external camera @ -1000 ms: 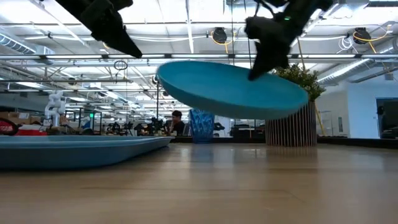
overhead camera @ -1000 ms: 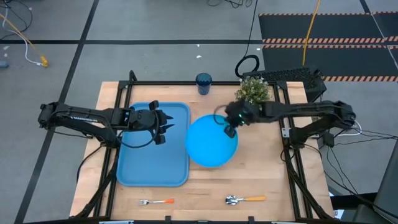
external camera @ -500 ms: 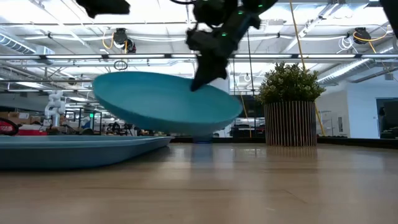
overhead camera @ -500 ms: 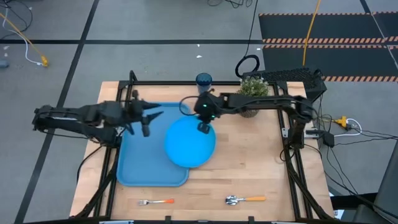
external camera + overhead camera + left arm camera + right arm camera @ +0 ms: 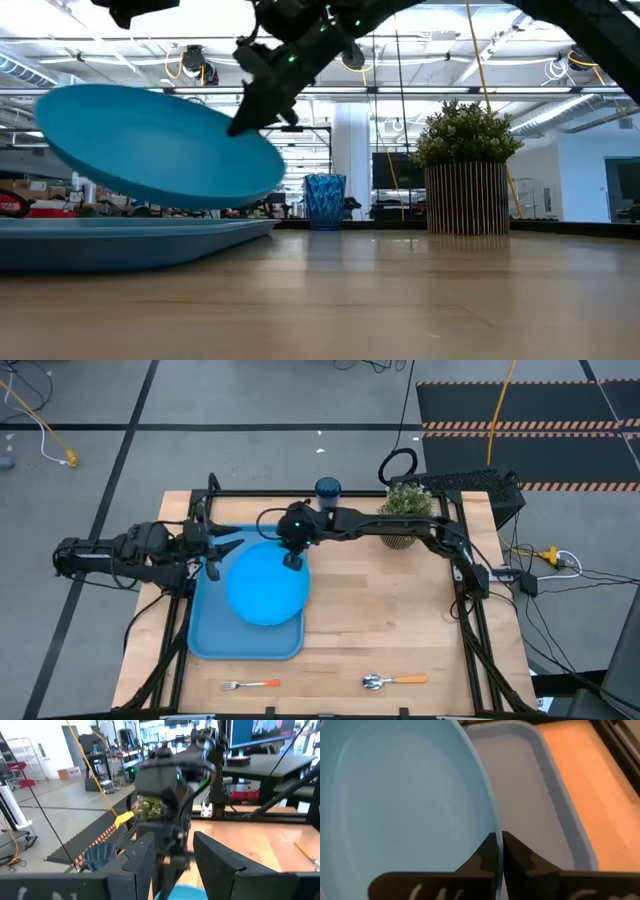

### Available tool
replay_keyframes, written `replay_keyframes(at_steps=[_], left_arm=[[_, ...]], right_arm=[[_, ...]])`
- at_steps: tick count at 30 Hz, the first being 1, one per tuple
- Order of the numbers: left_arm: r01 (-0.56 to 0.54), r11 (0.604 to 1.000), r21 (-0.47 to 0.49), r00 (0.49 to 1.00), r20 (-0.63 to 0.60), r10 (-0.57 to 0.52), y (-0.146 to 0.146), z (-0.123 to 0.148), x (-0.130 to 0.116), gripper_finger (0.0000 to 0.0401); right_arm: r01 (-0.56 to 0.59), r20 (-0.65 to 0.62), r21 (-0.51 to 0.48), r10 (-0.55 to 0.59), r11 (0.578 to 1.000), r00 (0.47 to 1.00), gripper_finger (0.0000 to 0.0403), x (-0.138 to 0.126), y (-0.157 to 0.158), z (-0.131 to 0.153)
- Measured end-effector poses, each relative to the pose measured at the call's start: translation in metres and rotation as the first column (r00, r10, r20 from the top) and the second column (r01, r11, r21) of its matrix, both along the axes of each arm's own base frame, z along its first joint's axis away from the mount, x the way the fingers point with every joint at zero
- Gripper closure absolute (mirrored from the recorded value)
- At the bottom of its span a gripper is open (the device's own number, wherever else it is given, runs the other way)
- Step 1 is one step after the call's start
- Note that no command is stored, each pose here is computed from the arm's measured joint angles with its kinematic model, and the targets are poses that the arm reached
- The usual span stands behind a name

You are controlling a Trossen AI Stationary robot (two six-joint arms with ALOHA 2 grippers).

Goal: Pick and place plate/cup/fork/spoon on tray
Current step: Put the blue plate on the blue tray

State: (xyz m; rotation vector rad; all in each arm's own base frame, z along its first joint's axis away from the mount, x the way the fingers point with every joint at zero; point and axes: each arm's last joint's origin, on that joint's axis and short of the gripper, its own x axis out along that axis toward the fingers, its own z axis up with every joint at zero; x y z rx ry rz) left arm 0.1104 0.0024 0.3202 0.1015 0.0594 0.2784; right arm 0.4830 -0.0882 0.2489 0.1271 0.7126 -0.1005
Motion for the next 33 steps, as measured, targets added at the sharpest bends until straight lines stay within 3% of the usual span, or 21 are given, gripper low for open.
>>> replay_keyframes(at_steps=[7, 12, 22, 33], left_arm=[[-0.001, 1.0, -0.014, 1.0, -0.023, 0.001, 0.0, -0.012, 0.0, 0.0258], [-0.002, 1.0, -0.02, 0.999, -0.052, 0.001, 0.0, -0.021, 0.002, 0.0258], [-0.005, 0.999, -0.042, 0.998, -0.061, 0.003, 0.0, -0.026, 0.003, 0.0258], [-0.005, 0.999, -0.04, 0.998, -0.064, 0.003, 0.0, -0.026, 0.003, 0.0258]], right_arm=[[0.08, 0.091, 0.078, -0.087, 0.994, 0.992, 0.0402, 0.024, -0.004, -0.034], [0.1, 0.069, 0.11, -0.108, 0.989, 0.992, 0.0402, 0.031, -0.004, -0.056], [0.121, 0.094, 0.143, -0.136, 0.982, 0.986, 0.04, 0.029, -0.003, -0.07], [0.129, 0.102, 0.143, -0.144, 0.981, 0.984, 0.0294, 0.028, -0.003, -0.077]])
